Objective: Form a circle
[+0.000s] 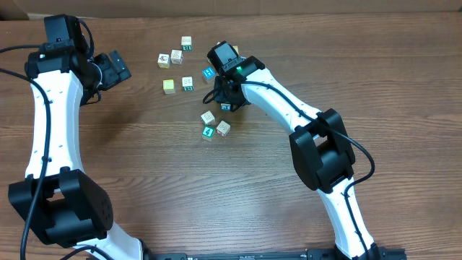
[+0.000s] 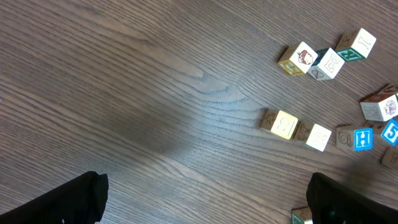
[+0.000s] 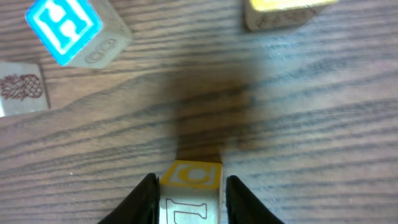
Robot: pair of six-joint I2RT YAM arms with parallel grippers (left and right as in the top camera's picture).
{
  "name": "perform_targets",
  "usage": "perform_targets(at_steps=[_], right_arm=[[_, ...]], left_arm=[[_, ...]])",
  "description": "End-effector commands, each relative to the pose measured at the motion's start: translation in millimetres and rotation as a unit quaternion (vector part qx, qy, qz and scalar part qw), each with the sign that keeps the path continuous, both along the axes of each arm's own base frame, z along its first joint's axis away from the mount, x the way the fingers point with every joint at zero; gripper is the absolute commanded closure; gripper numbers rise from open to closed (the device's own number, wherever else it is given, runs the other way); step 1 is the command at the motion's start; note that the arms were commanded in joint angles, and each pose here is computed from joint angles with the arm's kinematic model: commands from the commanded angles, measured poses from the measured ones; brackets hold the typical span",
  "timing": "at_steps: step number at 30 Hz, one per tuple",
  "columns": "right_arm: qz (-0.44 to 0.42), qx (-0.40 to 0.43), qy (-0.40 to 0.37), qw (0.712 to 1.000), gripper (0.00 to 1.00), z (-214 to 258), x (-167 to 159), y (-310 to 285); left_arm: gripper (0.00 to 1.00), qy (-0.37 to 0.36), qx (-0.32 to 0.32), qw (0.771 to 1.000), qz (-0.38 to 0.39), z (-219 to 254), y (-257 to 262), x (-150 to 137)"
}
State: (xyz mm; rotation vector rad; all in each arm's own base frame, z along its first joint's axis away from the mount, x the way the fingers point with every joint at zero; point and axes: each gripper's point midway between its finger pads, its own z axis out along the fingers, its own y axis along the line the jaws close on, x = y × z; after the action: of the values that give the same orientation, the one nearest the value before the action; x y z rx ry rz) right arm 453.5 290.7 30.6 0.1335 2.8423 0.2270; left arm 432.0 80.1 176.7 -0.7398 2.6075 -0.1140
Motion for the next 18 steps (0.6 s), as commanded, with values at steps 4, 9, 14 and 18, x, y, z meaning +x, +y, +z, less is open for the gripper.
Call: perform_targets(at_steps=[4, 9, 14, 18], right_arm=[[-0.002, -0.007, -0.003, 1.000, 0.73, 4.5, 2.8, -2.0], [-0.025, 0.007, 0.016, 1.000, 0.74, 2.9, -3.8, 0.1], [-0.060, 0.026, 0.036, 0.997, 0.70, 1.9, -9.1, 2.7], [-0.088, 0.044, 0.063, 0.993, 0.69, 0.5, -18.0, 6.0]], left_arm=[[0.00, 0.002, -0.002, 1.000, -0.001, -2.3, -3.2, 1.2], [0.00, 0.002, -0.002, 1.000, -0.001, -2.4, -3.2, 1.1], [0.01, 0.002, -0.003, 1.000, -0.001, -2.3, -3.2, 1.2], [0.00, 0.002, -0.002, 1.000, -0.001, -2.3, -3.2, 1.2]])
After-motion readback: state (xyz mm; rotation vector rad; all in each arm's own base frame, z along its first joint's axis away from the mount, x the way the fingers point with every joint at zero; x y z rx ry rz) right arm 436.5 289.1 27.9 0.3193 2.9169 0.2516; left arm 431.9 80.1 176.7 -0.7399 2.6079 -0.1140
